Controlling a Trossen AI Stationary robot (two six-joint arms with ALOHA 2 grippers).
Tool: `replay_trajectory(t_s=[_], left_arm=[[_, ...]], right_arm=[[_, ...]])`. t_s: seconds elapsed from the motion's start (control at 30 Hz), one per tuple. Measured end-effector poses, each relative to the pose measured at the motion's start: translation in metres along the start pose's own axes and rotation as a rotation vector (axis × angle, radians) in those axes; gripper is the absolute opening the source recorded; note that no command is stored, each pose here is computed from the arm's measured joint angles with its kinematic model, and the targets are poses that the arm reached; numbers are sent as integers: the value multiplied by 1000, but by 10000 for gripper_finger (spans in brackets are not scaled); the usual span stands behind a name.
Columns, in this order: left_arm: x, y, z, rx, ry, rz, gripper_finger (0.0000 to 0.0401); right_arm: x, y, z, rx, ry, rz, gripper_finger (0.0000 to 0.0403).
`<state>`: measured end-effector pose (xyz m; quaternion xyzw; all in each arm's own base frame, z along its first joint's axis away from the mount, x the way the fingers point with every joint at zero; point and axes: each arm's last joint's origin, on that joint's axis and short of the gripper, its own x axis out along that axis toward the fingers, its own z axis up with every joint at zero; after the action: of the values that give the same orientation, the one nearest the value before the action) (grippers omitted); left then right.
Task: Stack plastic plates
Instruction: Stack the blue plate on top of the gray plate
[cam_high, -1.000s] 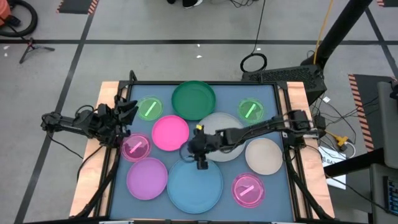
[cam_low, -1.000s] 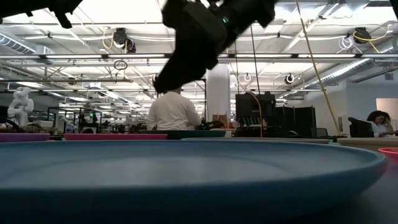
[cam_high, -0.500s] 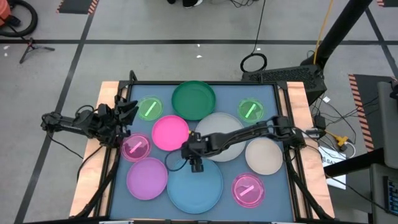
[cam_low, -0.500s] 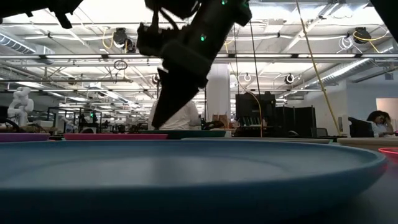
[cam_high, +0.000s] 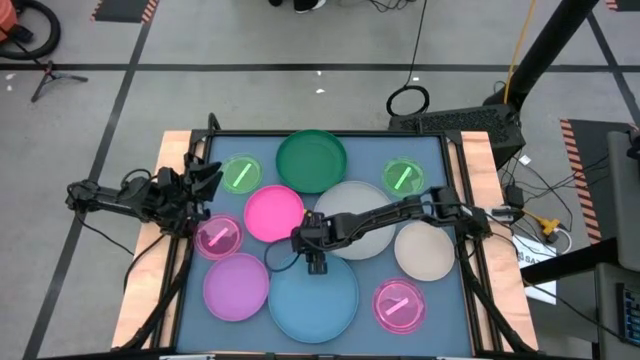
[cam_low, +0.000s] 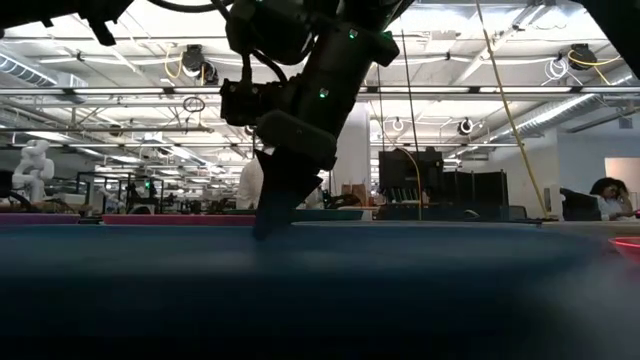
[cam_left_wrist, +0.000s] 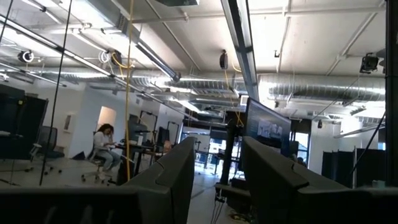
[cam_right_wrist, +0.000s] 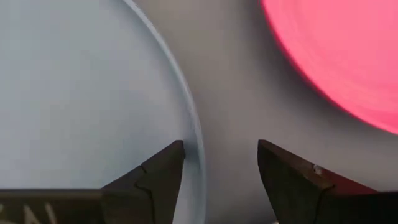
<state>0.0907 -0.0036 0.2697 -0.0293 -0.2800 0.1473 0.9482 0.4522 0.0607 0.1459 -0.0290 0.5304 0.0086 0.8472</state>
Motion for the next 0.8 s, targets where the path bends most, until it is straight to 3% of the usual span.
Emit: replay_trajectory(t_s=[0.2, 0.67, 0.8], left_arm=[[0, 0, 0, 4, 0, 0, 138], [0, 0, 0, 8, 0, 0, 138], [0, 0, 0, 8, 0, 0, 138]], right_arm=[[0, 0, 0, 0, 0, 9, 161], [0, 1, 0, 1, 3, 54, 21], [-2, 1, 1, 2, -1, 55, 6]])
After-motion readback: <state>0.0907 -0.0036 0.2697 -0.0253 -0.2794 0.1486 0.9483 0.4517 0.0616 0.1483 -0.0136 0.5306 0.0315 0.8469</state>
